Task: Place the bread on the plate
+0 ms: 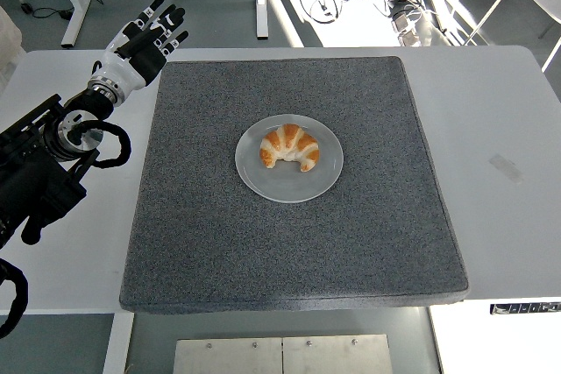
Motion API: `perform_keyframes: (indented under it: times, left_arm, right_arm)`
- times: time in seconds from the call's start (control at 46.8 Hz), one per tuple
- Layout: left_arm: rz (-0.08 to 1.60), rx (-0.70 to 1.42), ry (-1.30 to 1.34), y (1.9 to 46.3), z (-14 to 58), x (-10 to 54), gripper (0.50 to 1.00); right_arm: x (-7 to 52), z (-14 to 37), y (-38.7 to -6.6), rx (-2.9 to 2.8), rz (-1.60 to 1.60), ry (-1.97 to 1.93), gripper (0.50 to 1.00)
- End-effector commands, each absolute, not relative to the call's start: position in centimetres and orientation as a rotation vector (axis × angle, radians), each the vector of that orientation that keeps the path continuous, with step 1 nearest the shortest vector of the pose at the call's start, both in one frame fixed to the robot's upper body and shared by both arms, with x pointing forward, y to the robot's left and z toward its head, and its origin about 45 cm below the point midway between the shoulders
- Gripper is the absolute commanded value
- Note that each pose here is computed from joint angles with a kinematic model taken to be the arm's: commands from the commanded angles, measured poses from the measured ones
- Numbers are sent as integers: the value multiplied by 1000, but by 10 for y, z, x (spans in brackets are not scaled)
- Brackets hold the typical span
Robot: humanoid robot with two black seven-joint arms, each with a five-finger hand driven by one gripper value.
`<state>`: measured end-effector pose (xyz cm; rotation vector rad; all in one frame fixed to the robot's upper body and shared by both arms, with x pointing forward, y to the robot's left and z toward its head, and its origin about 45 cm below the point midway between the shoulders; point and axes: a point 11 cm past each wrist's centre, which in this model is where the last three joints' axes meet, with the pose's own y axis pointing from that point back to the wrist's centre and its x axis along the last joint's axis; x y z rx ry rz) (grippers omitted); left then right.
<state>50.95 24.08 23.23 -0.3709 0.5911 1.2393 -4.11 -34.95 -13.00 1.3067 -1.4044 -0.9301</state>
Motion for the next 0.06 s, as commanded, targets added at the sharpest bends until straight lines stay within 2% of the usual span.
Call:
perform_keyframes:
  times: [0.0,0.043]
  left_arm:
    - [1234,-369,594,238,232,509,983]
    - [1234,-369,594,238,232,509,983]
  right_arm:
    - [-42,-130,-350,1305,-929,-1405,1000]
    - [-41,-130,-350,1304,-929,-1408,1000]
